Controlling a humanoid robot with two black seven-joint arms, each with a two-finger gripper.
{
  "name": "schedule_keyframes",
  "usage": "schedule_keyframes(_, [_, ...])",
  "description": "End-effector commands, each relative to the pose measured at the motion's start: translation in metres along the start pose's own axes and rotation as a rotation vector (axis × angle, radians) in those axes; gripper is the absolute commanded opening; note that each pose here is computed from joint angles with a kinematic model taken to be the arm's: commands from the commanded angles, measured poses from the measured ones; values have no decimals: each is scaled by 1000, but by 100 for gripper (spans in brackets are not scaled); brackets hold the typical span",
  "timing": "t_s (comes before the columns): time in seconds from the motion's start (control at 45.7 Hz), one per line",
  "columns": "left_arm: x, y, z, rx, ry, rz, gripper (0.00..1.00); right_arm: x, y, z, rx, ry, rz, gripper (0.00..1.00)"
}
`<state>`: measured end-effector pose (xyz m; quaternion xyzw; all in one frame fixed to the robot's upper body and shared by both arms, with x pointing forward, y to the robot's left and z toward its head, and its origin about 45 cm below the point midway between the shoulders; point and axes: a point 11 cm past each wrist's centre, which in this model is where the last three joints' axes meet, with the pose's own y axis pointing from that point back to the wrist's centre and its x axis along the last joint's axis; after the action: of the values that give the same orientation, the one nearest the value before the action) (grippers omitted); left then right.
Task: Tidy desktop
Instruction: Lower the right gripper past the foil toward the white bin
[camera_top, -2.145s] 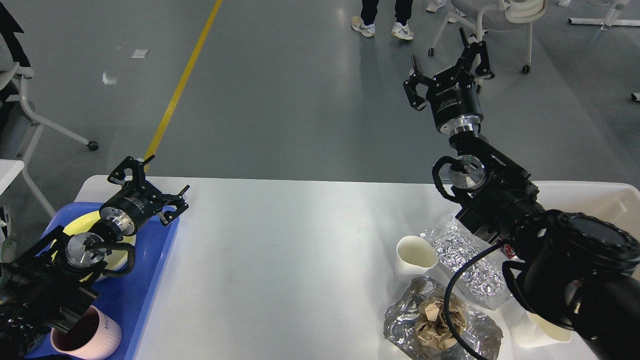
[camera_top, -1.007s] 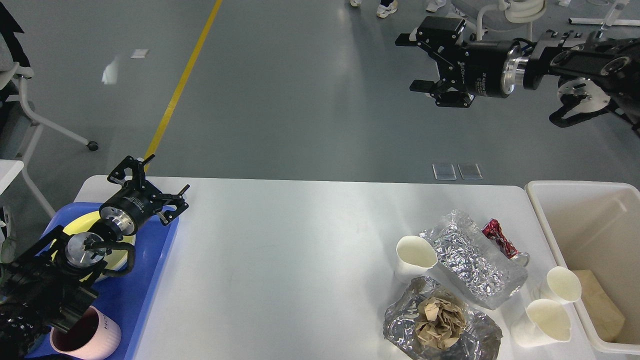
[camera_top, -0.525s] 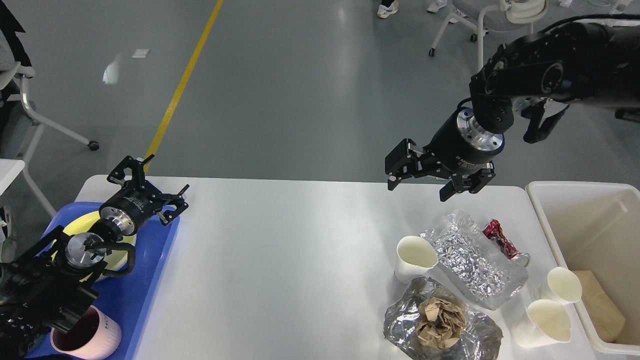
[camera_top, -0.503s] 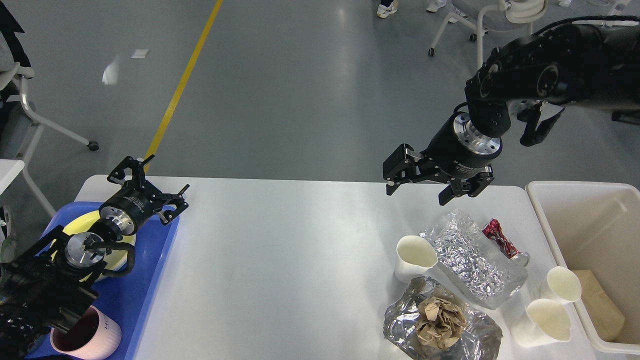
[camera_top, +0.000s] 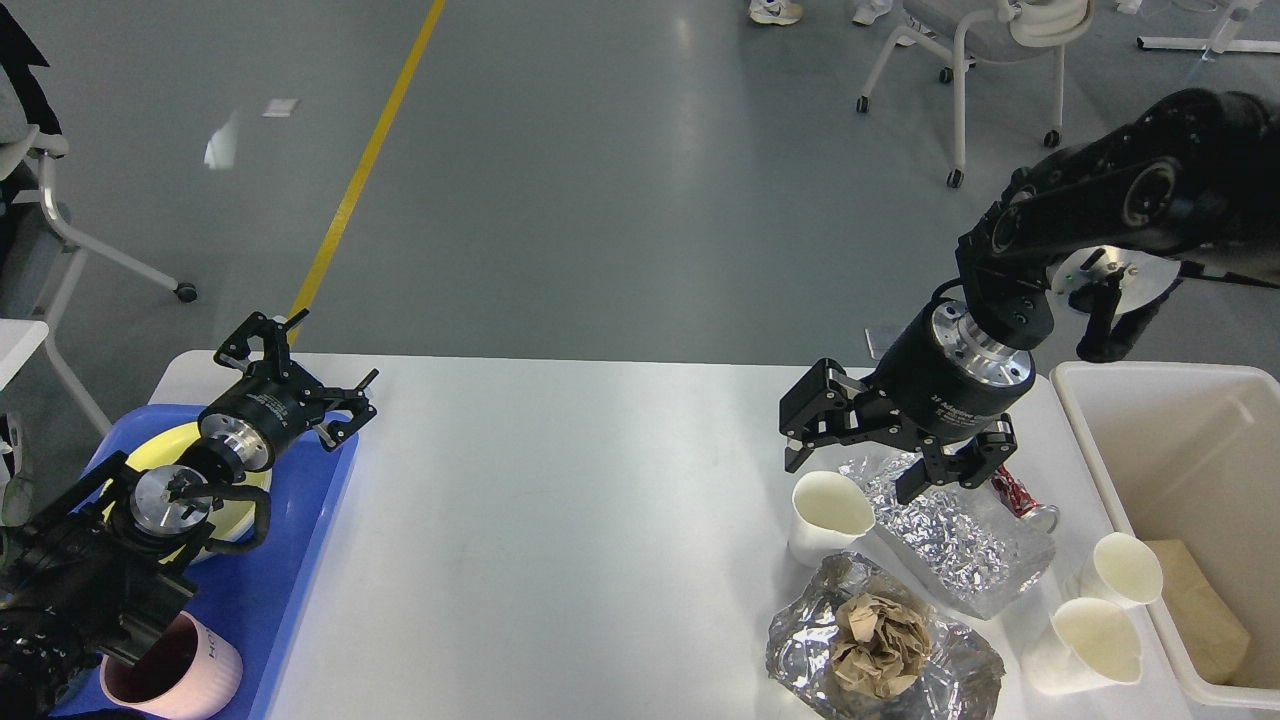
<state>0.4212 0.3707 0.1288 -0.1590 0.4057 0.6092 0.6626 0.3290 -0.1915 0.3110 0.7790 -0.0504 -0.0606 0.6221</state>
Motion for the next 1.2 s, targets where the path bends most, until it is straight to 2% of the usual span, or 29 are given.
schedule_keyframes(0.0, [0,0,0,0,0,0,100,3,-4,0,6,-12,27,100])
schedule_keyframes(0.372, [0,0,0,-1,0,0,100,4,-3,4,20,-39,37,100])
schedule_keyframes(0.591, [0,0,0,-1,0,0,100,-19,-21,71,-44,-212,28,100])
schedule_keyframes(0.7, [0,0,0,-1,0,0,100,-41,-39,91,-56,-277,0,100])
schedule_keyframes(0.875, [0,0,0,-1,0,0,100,-55,-58,127,-37,-416,-18,100])
schedule_keyframes(1.116, [0,0,0,-1,0,0,100,-101,-105,193,-83,-632,-44,100])
schedule_keyframes(1.182, [0,0,0,-1,0,0,100,-124,-129,207,-111,-677,-56,100])
